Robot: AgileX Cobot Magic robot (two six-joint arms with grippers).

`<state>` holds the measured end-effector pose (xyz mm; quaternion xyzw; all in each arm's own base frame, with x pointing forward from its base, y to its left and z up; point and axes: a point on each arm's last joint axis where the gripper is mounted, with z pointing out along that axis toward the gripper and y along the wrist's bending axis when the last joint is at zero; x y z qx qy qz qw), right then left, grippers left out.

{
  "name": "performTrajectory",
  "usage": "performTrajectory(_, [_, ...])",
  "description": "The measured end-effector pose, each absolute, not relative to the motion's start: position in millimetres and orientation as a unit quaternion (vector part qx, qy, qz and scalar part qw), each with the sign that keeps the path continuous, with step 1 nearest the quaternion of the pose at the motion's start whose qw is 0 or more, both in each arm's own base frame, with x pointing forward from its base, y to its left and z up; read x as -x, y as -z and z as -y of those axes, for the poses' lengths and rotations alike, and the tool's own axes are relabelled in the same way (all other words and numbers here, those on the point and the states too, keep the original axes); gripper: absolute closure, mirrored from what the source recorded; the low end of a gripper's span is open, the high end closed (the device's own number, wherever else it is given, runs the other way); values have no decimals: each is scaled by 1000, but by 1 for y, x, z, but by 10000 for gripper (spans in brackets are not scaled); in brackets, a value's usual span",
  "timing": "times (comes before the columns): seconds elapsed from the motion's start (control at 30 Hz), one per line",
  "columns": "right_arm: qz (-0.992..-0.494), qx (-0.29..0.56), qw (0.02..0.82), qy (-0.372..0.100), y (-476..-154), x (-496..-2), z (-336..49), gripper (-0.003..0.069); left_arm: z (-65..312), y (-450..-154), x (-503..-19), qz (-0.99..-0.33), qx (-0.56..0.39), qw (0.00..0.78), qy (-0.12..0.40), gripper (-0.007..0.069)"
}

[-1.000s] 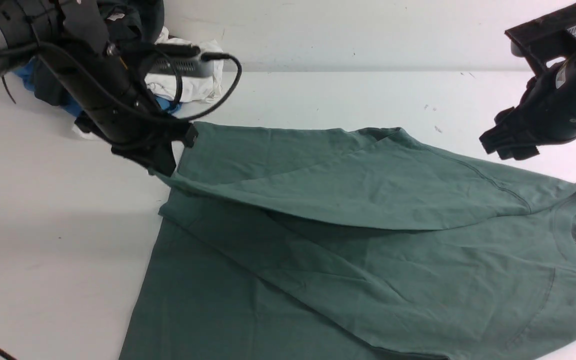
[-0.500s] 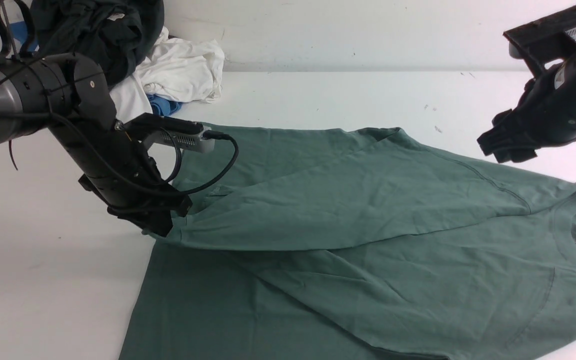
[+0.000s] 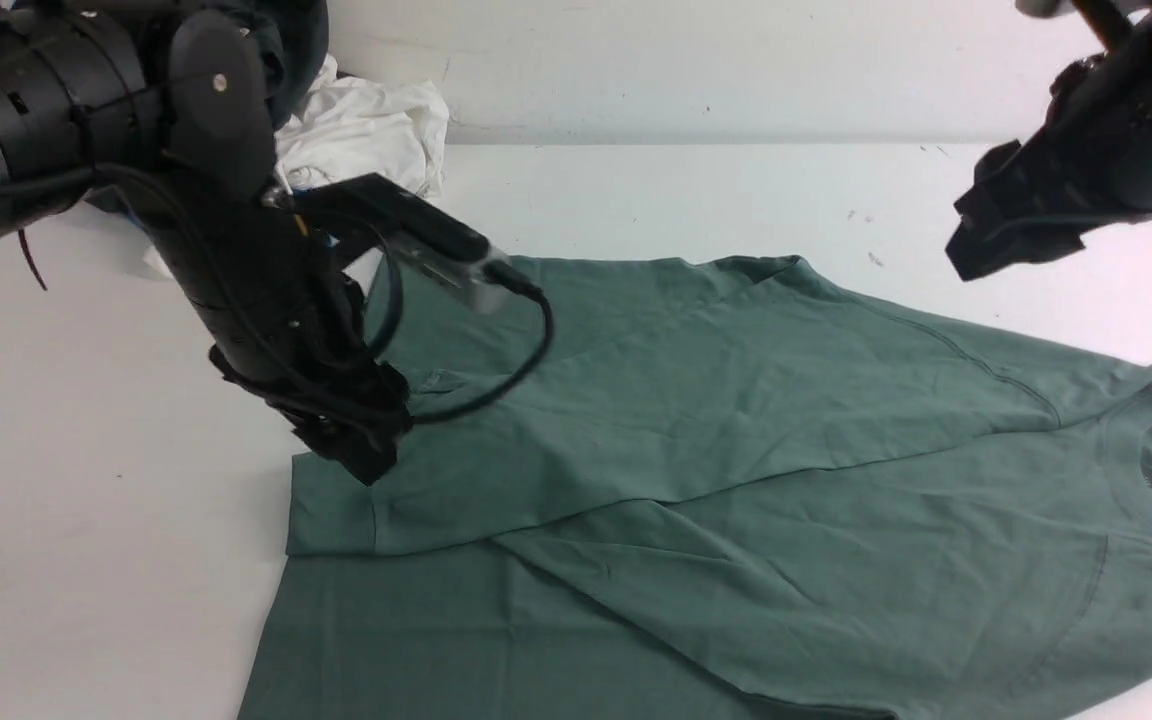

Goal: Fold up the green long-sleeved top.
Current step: Use both arms simultaneously to clamp the lower edge of the clothing fabric

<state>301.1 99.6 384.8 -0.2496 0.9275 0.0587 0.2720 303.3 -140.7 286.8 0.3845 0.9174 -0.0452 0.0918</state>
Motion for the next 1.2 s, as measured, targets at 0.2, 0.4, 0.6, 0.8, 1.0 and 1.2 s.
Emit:
performTrajectory(0.2, [-899,306,295,-104,-405,-243,-122,294,170,-259,-262,-881,-472,35,3,182])
performTrajectory(0.4, [-896,343,256,-119,-377,-180,-120,294,150,-206,-227,-855,-512,-79,-17,182])
performTrajectory(0.6, [-912,333,213,-112,-335,-139,-97,294,134,-190,-202,-825,-559,-78,-12,182])
performTrajectory(0.8, [-918,334,188,-105,-303,-110,-79,292,120,-166,-184,-788,-614,-51,-16,182])
performTrajectory(1.0, [-920,335,177,-97,-293,-106,-76,292,117,-153,-185,-759,-651,0,-36,182])
performTrajectory(1.2, [-920,335,178,-96,-293,-106,-76,291,122,-146,-195,-747,-664,15,-46,189])
